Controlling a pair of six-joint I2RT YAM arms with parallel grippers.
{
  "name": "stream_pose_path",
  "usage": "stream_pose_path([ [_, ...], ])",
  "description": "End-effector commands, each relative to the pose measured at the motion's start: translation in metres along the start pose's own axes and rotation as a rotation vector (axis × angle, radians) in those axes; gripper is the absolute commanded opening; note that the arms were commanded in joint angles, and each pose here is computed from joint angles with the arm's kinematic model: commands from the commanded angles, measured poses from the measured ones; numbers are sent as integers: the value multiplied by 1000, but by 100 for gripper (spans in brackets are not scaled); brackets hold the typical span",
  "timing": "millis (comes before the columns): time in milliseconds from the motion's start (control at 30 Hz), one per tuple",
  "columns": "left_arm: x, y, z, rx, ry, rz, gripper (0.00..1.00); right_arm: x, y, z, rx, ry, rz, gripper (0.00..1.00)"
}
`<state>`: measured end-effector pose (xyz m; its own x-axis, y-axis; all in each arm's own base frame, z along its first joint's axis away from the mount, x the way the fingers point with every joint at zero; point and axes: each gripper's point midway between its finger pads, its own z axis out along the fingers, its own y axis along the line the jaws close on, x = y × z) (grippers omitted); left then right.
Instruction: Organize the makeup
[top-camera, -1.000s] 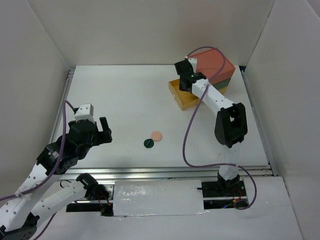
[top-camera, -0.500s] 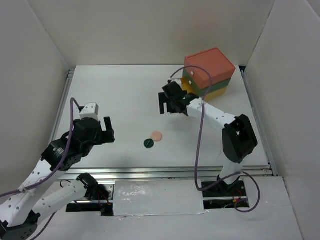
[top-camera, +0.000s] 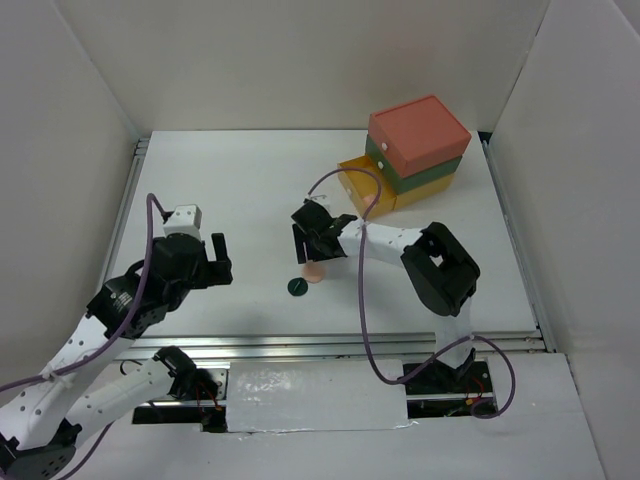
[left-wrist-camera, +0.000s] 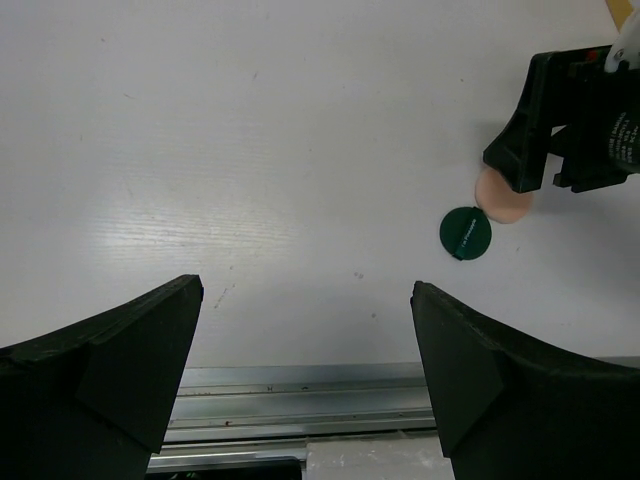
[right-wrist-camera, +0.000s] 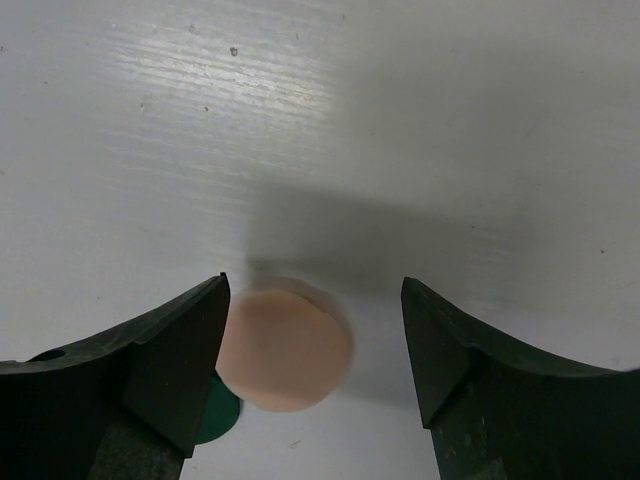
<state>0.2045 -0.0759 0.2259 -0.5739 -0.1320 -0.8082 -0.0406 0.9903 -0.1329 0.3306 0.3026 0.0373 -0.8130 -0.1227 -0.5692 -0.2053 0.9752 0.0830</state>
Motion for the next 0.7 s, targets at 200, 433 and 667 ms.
stream_pose_path([
  [200,-6,-6,1,33,-19,18,99,32,31,-2,-129,75,52,73],
  [433,-4,-8,3,38,-8,27,99,61,17,-3,-31,119,32,56],
  [667,-4,-9,3,42,-6,29,99,53,-4,-16,59,50,65,32],
])
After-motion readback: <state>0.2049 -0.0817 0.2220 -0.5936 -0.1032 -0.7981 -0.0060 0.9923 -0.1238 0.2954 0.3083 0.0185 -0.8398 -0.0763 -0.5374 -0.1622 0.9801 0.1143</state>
